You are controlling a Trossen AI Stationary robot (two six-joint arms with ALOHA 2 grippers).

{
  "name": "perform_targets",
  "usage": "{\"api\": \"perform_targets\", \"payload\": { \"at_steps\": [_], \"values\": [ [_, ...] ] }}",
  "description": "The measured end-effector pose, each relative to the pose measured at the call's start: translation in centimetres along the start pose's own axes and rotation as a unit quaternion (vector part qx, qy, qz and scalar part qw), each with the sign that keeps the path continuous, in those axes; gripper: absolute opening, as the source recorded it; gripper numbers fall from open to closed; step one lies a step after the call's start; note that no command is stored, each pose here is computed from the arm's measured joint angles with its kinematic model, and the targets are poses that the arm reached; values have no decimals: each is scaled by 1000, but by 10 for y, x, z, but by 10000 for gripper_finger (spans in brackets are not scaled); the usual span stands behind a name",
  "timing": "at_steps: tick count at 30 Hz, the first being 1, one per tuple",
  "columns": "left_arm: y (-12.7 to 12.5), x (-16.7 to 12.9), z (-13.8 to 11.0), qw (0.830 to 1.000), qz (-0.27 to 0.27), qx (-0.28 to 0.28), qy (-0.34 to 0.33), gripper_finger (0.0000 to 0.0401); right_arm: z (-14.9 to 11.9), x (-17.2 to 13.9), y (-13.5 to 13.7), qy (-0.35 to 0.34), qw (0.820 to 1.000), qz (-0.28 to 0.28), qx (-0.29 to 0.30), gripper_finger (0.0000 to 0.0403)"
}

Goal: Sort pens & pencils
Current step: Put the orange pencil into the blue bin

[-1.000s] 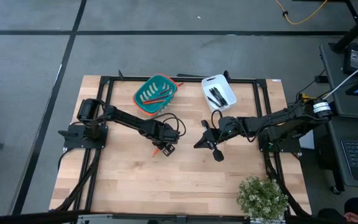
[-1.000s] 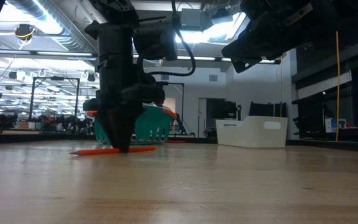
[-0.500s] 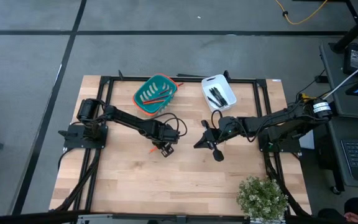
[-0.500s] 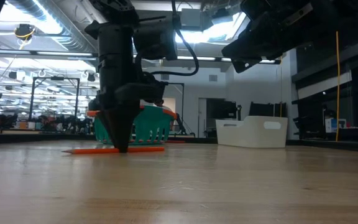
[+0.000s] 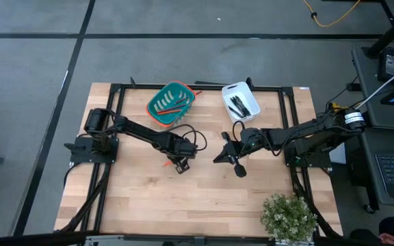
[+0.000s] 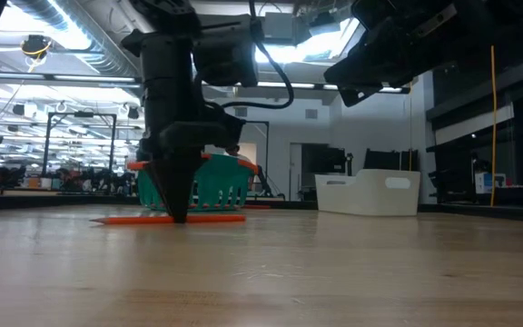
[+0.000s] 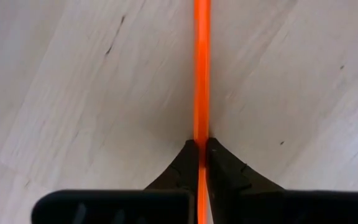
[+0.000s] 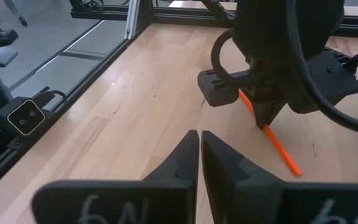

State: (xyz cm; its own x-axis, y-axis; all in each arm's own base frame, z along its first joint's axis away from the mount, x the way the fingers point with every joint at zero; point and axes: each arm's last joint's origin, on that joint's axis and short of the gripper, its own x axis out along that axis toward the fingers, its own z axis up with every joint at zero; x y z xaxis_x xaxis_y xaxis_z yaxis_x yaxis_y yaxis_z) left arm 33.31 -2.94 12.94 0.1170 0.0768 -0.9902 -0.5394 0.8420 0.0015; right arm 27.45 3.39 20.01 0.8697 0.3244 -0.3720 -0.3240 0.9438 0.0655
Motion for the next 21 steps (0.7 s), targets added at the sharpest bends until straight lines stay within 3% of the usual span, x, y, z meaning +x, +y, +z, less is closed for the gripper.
{"api": "perform_targets", "payload": {
  "at_steps": [21],
  "values": [
    [-2, -15, 2, 996, -17, 73, -38, 7, -1, 0, 0, 4, 1000, 0, 1, 21]
  ]
}}
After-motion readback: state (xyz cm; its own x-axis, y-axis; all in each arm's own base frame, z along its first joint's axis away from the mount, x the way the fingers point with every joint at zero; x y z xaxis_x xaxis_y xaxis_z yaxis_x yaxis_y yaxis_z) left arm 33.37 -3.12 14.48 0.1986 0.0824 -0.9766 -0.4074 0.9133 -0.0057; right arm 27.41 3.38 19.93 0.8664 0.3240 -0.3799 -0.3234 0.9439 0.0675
